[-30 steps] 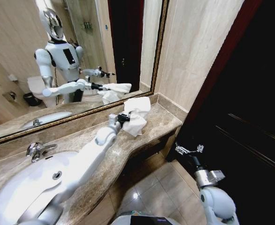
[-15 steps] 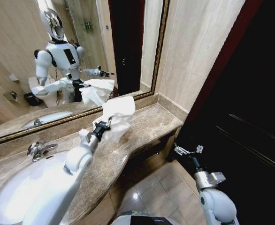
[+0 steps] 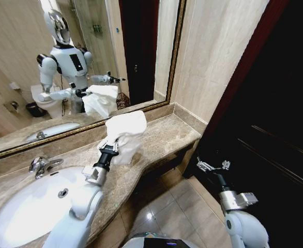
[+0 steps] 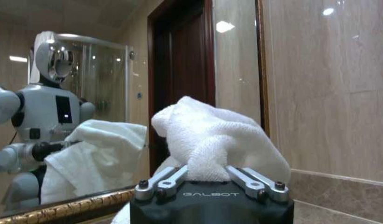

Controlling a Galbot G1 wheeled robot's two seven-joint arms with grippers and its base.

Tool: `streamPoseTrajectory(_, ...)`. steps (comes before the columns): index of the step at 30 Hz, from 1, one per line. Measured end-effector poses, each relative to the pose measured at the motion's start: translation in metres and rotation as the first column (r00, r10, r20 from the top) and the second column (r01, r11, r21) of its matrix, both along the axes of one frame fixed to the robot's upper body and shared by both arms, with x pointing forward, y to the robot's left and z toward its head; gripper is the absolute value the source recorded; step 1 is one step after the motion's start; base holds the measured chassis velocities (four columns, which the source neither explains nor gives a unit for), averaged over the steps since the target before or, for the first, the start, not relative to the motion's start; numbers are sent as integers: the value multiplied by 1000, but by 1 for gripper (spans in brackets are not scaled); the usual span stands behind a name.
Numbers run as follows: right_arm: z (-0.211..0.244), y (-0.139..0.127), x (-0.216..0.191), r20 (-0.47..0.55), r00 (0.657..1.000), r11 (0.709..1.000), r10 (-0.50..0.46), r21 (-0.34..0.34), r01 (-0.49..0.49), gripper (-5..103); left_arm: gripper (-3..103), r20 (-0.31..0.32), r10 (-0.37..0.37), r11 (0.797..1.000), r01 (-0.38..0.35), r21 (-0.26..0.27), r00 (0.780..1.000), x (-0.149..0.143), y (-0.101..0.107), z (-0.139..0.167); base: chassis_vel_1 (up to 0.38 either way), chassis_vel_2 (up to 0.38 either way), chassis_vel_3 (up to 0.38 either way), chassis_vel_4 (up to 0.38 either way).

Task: Discard the used towel into the hamper.

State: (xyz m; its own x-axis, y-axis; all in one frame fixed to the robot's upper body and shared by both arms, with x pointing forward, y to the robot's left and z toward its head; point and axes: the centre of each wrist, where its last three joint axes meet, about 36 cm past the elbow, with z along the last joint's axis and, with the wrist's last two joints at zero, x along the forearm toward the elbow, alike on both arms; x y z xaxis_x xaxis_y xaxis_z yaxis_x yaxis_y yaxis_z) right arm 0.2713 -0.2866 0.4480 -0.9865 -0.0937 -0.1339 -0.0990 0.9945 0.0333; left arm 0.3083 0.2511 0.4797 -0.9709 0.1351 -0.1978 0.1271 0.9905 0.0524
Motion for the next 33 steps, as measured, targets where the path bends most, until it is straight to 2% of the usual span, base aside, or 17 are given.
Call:
streamPoseTrajectory(4,6,1,0,-7,1000,1000,6,8,-6,100,7,16,-35,999,35,-31,999,-2,16,-3,0,0,0,0)
streamPoseTrajectory(8,9,1,-2,-24,1000,1000,10,8,-9,100,7,9,-32,999,32,-36,999,-5,21,-7,0,0,0,0)
streamPoseTrajectory(14,15,-1,-6,-33,999,1000,14,-15,-15,100,7,6,-36,998,37,-46,999,-8,17,-6,0,0,0,0)
streamPoseTrajectory(33,14,0,-9,-32,999,1000,6,-27,-7,100,7,2,-61,997,61,-47,998,-12,1,-17,26,-26,-33,27)
